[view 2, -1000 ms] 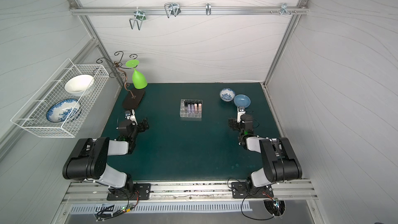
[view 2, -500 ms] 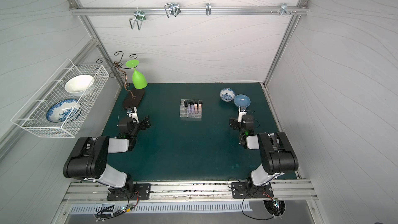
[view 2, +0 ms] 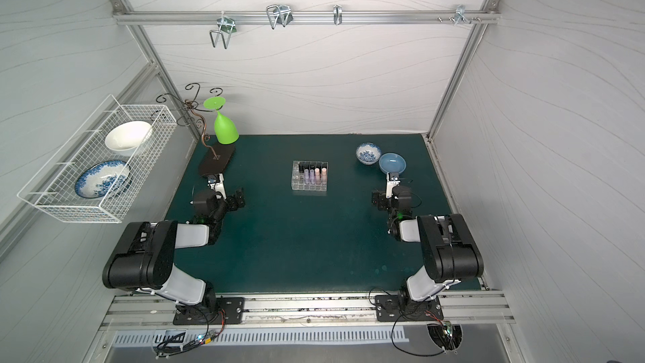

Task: Arrange the lipsticks in the organizer
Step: Reset both arms

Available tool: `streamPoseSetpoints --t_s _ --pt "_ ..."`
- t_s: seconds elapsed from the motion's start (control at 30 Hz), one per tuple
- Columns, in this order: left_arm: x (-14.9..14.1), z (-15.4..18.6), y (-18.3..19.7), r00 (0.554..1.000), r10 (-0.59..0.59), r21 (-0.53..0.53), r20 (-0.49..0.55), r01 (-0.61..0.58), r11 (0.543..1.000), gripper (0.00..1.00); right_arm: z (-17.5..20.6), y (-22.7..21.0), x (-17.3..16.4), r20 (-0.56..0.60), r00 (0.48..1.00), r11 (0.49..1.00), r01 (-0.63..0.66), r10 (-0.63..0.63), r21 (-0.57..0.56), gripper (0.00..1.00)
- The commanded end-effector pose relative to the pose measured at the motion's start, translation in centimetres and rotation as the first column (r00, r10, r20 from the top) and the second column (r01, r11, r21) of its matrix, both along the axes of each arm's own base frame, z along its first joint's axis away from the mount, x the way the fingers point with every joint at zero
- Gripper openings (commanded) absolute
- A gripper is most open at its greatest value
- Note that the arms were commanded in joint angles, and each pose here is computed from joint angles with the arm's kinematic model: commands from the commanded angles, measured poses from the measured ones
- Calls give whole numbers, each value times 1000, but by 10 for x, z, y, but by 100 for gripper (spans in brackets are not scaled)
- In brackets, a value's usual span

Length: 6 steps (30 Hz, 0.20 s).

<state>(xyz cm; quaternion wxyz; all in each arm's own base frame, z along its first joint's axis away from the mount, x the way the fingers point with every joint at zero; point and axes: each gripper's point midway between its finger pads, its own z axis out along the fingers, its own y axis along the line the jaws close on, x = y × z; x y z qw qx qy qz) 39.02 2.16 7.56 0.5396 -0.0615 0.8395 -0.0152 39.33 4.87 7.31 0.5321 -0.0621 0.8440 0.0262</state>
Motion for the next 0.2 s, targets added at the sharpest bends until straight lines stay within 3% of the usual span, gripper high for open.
streamPoseSetpoints --t_s 0.0,0.17 --pt "12 15 -1 999 -10 14 48 9 1000 100 9 11 4 33 997 997 -77 76 18 99" --pt "12 15 -2 999 -11 14 48 11 1000 100 8 7 6 16 998 998 -60 60 33 99"
